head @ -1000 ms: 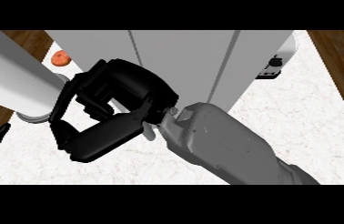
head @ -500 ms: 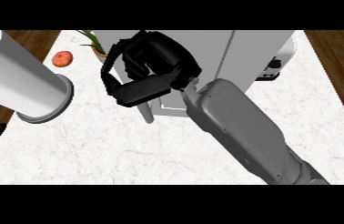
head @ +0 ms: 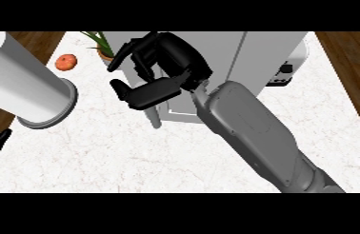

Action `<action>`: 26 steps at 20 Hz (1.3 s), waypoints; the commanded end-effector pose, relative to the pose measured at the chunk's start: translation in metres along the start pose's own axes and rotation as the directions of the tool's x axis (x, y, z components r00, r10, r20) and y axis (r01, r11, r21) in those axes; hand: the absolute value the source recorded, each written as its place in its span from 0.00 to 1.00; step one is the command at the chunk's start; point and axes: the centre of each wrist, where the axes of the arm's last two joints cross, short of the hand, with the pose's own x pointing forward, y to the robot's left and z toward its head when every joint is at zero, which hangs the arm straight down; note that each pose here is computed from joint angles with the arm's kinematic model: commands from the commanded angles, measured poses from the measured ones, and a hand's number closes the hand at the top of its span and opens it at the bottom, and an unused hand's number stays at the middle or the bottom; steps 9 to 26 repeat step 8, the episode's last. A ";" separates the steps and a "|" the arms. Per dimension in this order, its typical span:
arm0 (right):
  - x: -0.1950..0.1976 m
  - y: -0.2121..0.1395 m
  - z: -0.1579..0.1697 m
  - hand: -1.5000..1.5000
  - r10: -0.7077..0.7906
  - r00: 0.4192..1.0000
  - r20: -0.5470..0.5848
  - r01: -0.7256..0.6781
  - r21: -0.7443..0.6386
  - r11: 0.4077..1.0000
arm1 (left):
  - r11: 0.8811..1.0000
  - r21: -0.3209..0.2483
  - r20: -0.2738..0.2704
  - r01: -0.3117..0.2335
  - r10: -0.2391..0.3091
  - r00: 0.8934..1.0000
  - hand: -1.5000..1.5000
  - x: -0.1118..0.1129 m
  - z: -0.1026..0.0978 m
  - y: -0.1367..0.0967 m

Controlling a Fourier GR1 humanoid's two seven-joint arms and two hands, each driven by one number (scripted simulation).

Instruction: Pick up the bottled water, place it into the cabinet and close the cabinet

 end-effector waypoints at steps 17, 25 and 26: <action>0.011 -0.081 0.014 0.00 0.087 0.996 0.007 -0.081 -0.287 0.954 | 0.999 -0.043 -0.002 -0.019 0.019 1.000 0.00 0.006 -0.008 -0.007; 0.011 -0.081 0.014 0.00 0.087 0.996 0.007 -0.081 -0.287 0.954 | 0.999 -0.043 -0.002 -0.019 0.019 1.000 0.00 0.006 -0.008 -0.007; 0.011 -0.081 0.014 0.00 0.087 0.996 0.007 -0.081 -0.287 0.954 | 0.999 -0.043 -0.002 -0.019 0.019 1.000 0.00 0.006 -0.008 -0.007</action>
